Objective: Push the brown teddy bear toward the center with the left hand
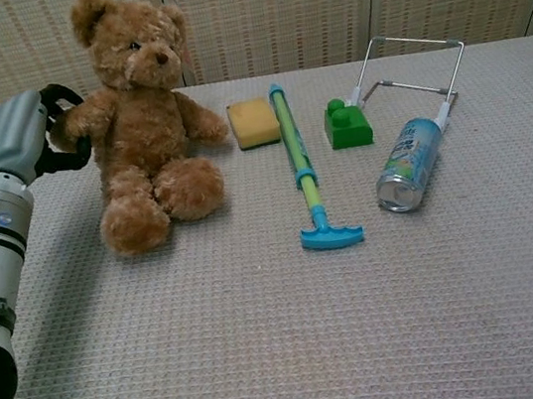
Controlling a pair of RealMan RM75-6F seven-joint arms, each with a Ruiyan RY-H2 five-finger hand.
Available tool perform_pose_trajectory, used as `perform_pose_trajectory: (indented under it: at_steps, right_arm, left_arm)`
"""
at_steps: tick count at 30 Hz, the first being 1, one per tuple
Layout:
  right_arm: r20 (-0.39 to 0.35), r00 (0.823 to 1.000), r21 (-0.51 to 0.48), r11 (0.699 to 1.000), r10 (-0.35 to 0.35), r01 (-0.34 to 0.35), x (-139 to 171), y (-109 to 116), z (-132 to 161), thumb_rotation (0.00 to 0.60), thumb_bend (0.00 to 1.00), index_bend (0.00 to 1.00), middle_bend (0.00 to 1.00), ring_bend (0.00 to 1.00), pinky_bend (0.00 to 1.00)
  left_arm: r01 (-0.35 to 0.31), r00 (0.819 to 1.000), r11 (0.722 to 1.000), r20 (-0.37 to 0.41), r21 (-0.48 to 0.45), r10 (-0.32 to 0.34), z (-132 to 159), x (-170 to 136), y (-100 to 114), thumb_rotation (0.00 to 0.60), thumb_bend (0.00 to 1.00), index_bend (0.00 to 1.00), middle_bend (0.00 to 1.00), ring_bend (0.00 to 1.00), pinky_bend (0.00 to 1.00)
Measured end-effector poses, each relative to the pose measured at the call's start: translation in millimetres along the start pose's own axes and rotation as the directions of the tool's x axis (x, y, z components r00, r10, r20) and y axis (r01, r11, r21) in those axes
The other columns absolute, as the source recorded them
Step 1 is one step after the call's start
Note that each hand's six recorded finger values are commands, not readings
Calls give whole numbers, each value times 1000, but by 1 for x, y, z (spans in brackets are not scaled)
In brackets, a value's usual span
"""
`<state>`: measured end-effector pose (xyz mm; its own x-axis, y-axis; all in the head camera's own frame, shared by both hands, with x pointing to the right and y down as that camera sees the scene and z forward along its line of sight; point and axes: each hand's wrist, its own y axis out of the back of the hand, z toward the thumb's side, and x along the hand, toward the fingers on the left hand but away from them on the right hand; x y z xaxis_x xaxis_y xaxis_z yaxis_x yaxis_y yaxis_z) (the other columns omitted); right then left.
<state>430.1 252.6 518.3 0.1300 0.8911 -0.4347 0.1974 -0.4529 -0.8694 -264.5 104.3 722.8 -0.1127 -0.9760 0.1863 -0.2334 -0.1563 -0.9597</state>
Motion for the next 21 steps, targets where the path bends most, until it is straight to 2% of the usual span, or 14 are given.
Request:
perform_pose_trajectory:
  at_steps: [3,8,11,16,21]
  right_arm:
    - [-2,1000,-1,1000,-1,1,0,0,0,600,137,0,18,0,215]
    - [-1,1000,-2,1000,-1,1,0,0,0,600,138,0,18,0,215]
    - [1,1000,-3,1000,-5,5,-1,1,0,600,137,0,18,0,215]
    - [0,1000,1,1000,2,-2,-1,-1,1,600,138,0,18,0,215]
    - [-1,1000,3,1000,4,-4,-1,-2,1,600,138,0,18,0,215]
  left_arm:
    - [20,1000,1000,11,8,-20,1,-2,-5,600,481,342,483,356,474]
    - [75,997,997,1,32,-75,-2,-7,-15,600,479,355,492,356,473]
    - [61,998,998,-1,20,-61,-2,-6,-12,600,478,337,477,356,473]
    - [1,1000,1000,23,-6,-1,5,-5,-1,600,480,335,471,356,472]
    - [50,998,999,28,15,-51,2,-9,-11,600,483,353,480,356,470]
